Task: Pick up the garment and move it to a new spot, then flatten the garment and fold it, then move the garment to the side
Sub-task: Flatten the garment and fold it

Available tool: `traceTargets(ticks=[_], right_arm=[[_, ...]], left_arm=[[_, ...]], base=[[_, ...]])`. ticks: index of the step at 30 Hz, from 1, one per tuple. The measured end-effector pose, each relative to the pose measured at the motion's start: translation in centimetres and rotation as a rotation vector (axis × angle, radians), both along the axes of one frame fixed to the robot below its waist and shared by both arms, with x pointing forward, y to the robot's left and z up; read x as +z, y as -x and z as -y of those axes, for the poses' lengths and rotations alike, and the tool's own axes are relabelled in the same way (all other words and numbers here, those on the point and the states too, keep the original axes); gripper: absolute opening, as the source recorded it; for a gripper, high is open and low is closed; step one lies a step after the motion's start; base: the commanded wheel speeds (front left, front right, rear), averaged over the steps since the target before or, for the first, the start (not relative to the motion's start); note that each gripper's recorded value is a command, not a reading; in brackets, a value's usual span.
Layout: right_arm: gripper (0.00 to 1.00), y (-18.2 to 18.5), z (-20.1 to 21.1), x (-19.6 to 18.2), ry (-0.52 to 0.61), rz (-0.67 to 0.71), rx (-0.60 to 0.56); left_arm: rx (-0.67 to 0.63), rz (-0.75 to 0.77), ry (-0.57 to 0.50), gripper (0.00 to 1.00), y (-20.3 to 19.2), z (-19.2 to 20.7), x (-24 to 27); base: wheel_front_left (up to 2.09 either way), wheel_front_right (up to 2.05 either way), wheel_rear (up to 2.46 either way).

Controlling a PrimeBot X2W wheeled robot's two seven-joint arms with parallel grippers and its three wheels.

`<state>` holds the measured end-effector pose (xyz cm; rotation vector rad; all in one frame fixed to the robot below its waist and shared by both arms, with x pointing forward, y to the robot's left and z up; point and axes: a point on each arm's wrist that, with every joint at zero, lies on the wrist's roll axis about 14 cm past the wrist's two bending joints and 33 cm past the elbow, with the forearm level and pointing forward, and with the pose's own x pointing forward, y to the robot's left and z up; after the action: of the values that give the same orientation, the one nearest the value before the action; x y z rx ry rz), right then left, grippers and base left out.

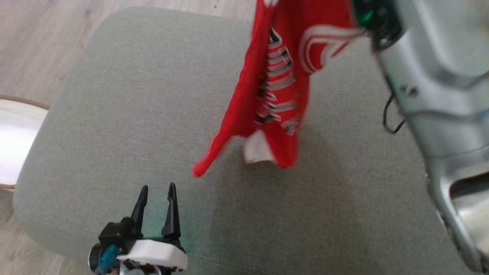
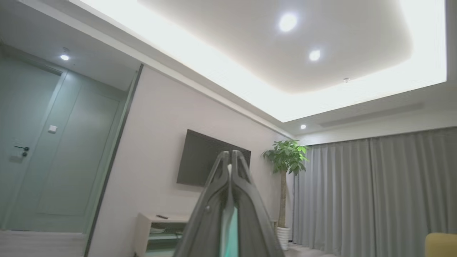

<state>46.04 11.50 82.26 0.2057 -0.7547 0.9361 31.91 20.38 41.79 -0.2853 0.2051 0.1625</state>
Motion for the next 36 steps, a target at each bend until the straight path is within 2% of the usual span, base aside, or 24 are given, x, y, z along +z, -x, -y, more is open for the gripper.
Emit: traceTargets(ticks=[4, 8, 12, 16, 17, 18, 20, 23, 26, 32, 36], right_arm=[[0.0, -2.1, 2.2, 2.3, -0.024, 0.038, -0.124], [0.0, -6.8, 5.5, -0.4, 0.028, -0.022, -0.287], [0.0, -12.4, 12.2, -7.4, 0.152, -0.158, -0.497], [0.0, -15.0, 21.0, -20.1, 0.297, -0.464, -0.696], [0.87, -14.9, 23.0, -23.0, 0.315, -0.544, -0.732], [1.0, -14.5, 24.9, -25.5, 0.338, -0.607, -0.769], [1.0, -13.7, 27.6, -28.5, 0.341, -0.686, -0.822], [1.0, -12.8, 28.9, -29.5, 0.321, -0.706, -0.848], [1.0, -12.1, 28.6, -29.8, 0.304, -0.704, -0.843], [1.0, -7.7, 26.2, -33.9, 0.34, -0.75, -0.778], [1.0, -5.0, 24.2, -35.0, 0.338, -0.758, -0.72]], left_arm=[[0.02, 0.008, -0.002, 1.0, 0.4, -0.6, 0.3], [0.028, -0.001, 0.003, 1.0, 0.0, -0.6, 0.0], [0.013, -0.025, 0.004, 1.0, -0.4, -0.2, -0.7], [-0.012, -0.049, 0.009, 1.0, -0.7, 0.5, -1.5], [-0.02, -0.054, 0.01, 1.0, -0.8, 0.7, -1.6], [-0.029, -0.055, 0.01, 1.0, -1.0, 0.9, -1.7], [-0.042, -0.059, 0.012, 1.0, -1.3, 1.2, -1.9], [-0.068, -0.062, 0.009, 1.0, -1.8, 1.9, -2.0], [-0.084, -0.06, 0.008, 1.0, -2.3, 2.3, -2.0], [-0.128, -0.036, 0.011, 1.0, -3.5, 3.5, -1.5], [-0.188, -0.027, 0.016, 1.0, -3.9, 5.1, -1.3]], base=[[0.0, 0.0, 0.0], [0.0, 0.0, 0.0], [0.0, 0.0, 0.0], [0.0, 0.0, 0.0], [0.0, 0.0, 0.0], [0.0, 0.0, 0.0], [0.0, 0.0, 0.0], [0.0, 0.0, 0.0], [0.0, 0.0, 0.0], [0.0, 0.0, 0.0], [0.0, 0.0, 0.0]])
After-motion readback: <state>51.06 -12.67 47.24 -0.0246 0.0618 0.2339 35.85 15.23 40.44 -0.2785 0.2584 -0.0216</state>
